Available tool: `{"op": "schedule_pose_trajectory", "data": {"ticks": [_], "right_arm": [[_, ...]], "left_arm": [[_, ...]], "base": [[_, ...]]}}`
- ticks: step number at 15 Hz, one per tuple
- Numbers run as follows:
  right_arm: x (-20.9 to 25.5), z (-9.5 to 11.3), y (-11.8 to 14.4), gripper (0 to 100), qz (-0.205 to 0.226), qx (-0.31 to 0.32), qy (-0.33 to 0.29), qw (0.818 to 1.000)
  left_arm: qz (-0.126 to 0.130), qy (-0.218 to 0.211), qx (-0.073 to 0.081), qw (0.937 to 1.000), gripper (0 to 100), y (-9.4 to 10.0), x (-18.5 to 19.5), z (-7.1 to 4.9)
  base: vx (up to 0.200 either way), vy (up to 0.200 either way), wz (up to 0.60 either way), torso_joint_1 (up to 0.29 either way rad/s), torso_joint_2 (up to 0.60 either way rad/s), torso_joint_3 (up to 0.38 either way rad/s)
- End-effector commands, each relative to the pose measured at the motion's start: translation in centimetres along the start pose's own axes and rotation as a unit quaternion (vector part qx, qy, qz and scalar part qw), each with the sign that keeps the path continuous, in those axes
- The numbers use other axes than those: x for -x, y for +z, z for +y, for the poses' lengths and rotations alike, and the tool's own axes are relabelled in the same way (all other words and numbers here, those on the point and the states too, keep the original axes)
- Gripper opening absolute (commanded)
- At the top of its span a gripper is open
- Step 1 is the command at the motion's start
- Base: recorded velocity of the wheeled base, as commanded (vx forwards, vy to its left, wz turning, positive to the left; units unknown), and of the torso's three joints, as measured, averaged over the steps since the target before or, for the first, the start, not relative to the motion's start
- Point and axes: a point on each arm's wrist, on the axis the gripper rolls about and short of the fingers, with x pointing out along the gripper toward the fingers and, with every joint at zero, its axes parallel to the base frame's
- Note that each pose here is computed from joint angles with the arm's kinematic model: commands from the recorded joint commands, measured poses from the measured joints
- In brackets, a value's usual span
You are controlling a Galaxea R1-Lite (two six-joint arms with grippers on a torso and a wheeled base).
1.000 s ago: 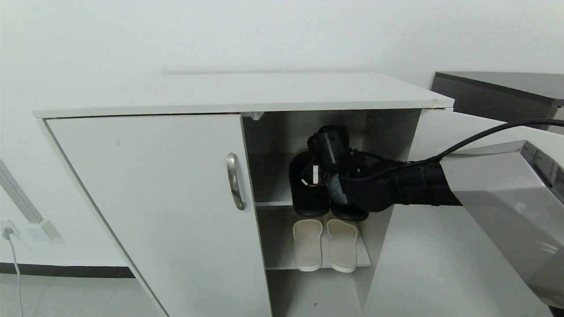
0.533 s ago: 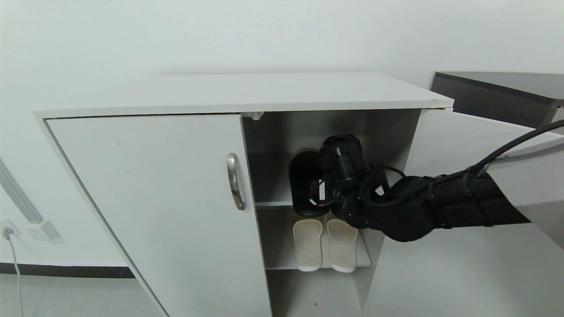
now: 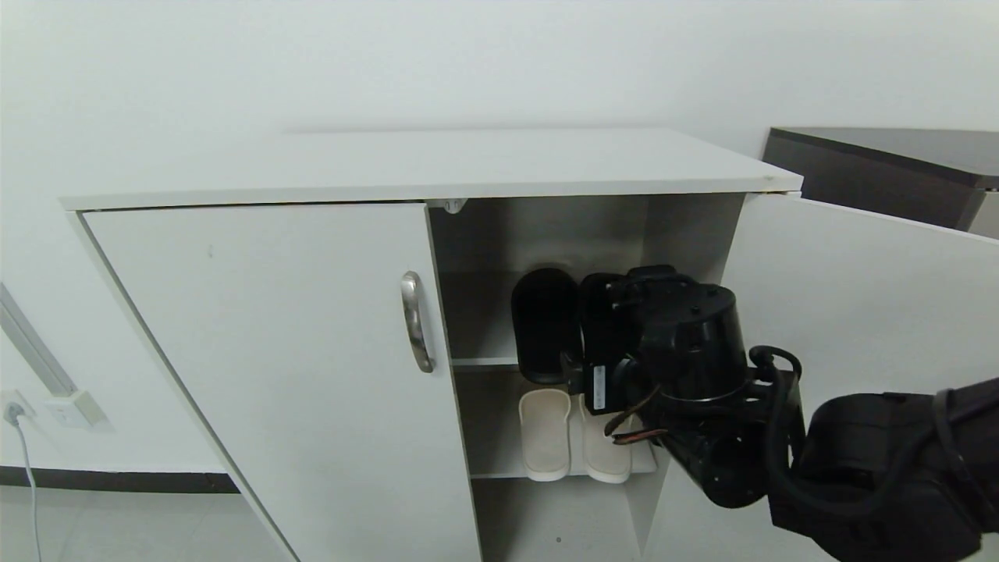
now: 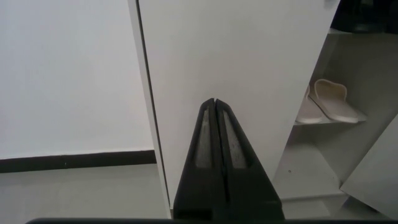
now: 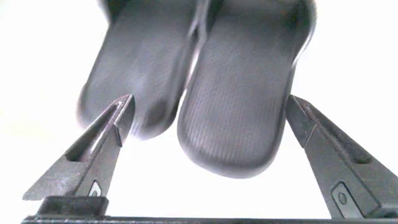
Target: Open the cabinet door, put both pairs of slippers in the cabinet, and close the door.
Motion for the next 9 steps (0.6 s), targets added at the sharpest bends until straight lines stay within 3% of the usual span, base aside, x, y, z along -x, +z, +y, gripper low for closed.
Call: {"op": "schedule_pose_trajectory", "data": {"ticks": [1,4,9], "right_arm": [[1.4,-0.2,-0.5,0,-0.007,0.016,0.021,1.0],[1.9,0.2,-1.2,0,-0.024,0.028,0.044,0.998],[2.3,0.8,-2.4,0,-0.012,0.04,0.074,0.996]], "left_arm": [[0.001,-0.001,0.0,1.0,0,0.0,0.0,0.0],[0.001,0.0,-0.002,1.0,0,0.0,0.0,0.0],[0.001,-0.001,-0.001,1.0,0,0.0,0.0,0.0]], "base": [[0.0,0.0,0.0,0.0,0.0,0.0],[0.0,0.0,0.0,0.0,0.0,0.0],[0.0,0.0,0.0,0.0,0.0,0.0]]}}
